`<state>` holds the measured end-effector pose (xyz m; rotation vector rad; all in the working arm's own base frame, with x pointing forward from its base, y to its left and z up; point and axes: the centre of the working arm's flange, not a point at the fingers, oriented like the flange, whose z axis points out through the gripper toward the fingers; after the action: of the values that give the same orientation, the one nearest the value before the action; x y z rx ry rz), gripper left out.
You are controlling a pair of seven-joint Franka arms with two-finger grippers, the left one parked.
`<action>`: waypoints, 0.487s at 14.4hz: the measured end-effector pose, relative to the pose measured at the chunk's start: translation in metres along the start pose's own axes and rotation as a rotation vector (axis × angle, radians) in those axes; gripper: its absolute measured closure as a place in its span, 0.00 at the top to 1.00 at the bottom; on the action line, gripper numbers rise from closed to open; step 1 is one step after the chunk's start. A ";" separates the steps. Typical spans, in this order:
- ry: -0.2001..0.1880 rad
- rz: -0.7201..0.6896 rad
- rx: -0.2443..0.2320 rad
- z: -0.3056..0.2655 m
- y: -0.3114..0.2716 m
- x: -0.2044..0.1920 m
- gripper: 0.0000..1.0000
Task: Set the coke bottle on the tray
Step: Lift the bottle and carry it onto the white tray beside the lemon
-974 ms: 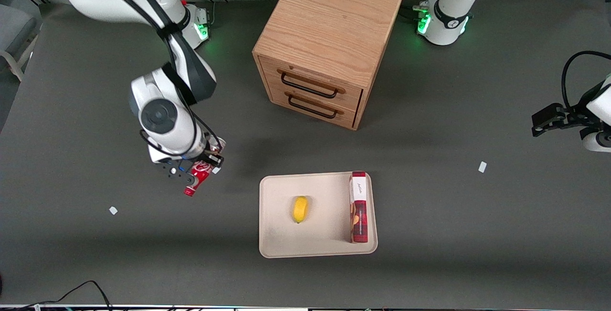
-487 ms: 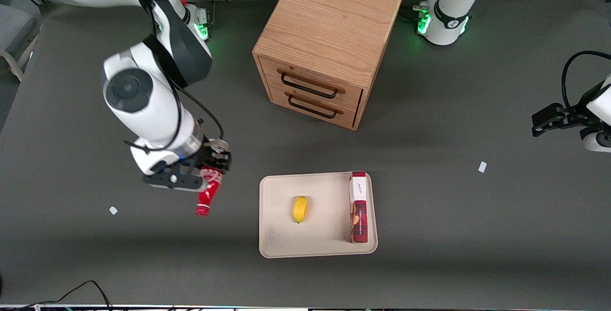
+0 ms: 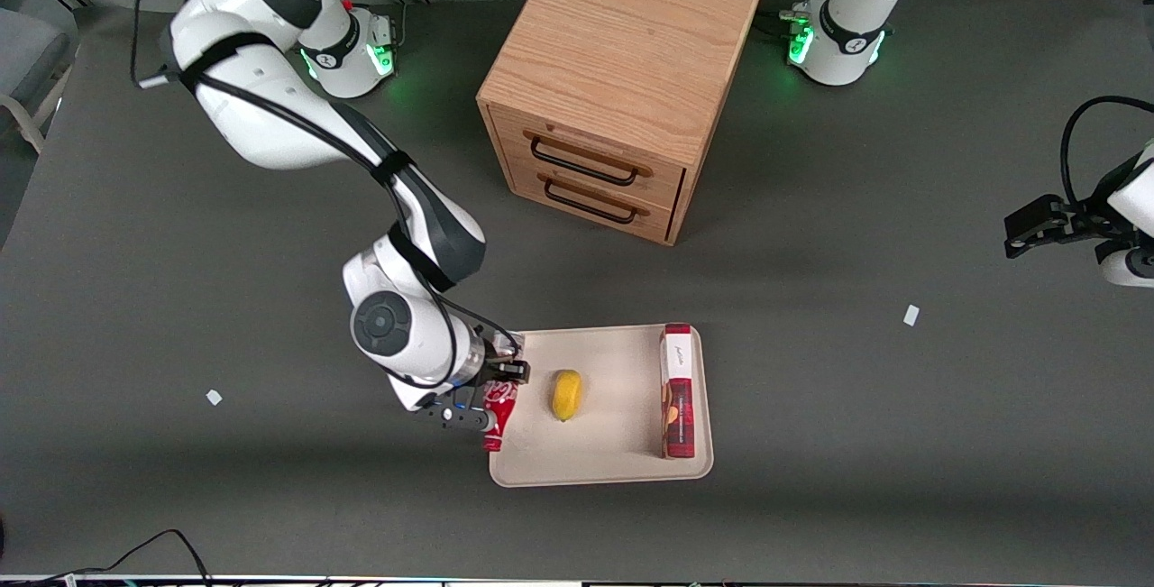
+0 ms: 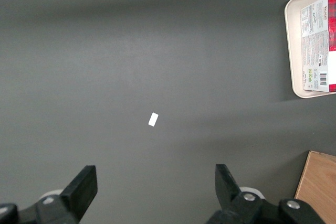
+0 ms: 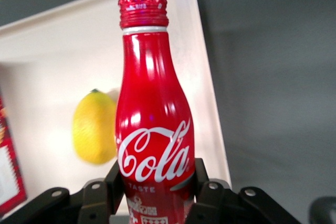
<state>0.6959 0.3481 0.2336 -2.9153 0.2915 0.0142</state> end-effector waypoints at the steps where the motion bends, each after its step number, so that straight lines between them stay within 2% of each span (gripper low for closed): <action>1: -0.003 0.025 0.010 0.017 0.002 0.000 0.55; 7: -0.007 0.081 0.024 0.044 0.008 0.002 0.55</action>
<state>0.6971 0.3498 0.1886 -2.8777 0.4058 0.0328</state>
